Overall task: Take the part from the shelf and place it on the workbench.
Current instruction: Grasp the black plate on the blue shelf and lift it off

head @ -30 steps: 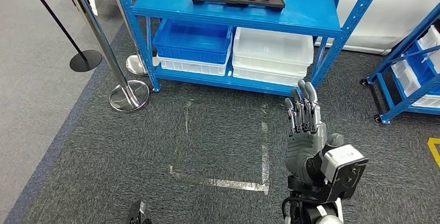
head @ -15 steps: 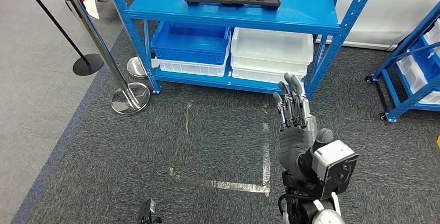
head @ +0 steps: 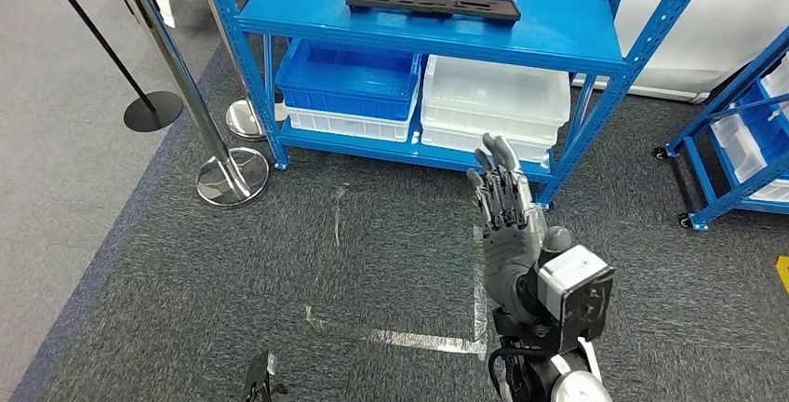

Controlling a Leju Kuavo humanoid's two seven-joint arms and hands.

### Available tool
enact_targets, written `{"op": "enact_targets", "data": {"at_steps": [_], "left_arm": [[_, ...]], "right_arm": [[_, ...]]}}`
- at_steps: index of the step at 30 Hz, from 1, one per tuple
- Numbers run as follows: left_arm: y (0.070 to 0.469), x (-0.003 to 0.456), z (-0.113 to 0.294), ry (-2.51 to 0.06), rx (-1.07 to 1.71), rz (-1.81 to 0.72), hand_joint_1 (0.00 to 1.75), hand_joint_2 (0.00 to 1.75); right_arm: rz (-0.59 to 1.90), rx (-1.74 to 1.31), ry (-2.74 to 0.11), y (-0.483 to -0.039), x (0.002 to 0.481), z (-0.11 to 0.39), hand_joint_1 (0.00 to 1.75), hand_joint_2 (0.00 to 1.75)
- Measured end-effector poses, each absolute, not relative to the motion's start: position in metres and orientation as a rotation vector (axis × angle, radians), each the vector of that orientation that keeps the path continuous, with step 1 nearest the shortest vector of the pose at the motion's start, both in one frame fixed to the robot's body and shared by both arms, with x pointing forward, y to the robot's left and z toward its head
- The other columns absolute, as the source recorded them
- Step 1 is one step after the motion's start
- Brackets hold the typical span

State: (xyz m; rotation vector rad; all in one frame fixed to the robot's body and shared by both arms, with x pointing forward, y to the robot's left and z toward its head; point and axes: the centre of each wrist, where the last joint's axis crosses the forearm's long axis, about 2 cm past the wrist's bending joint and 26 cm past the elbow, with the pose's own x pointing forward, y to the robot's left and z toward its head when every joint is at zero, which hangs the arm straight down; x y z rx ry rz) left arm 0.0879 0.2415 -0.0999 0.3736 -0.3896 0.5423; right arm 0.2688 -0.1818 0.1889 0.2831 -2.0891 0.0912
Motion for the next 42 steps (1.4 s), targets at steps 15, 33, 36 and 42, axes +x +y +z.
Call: {"op": "enact_targets", "data": {"at_steps": [15,33,36,42], "left_arm": [[0.243,0.076,-0.103,-0.372,0.337,0.500,0.00,0.00],[0.263,0.071,-0.105,-0.323,0.367,0.507,0.00,0.00],[0.264,0.070,-0.105,-0.310,0.366,0.506,0.00,0.00],[0.265,0.071,-0.105,-0.309,0.372,0.498,0.00,0.00]], "right_arm": [[0.171,0.290,-2.003,-0.191,0.254,0.170,0.00,0.00],[0.202,0.292,-1.990,-0.190,0.254,0.165,0.00,0.00],[0.214,0.284,-1.991,-0.190,0.256,0.165,0.00,0.00],[0.226,0.253,-1.981,-0.191,0.254,0.163,0.00,0.00]]}}
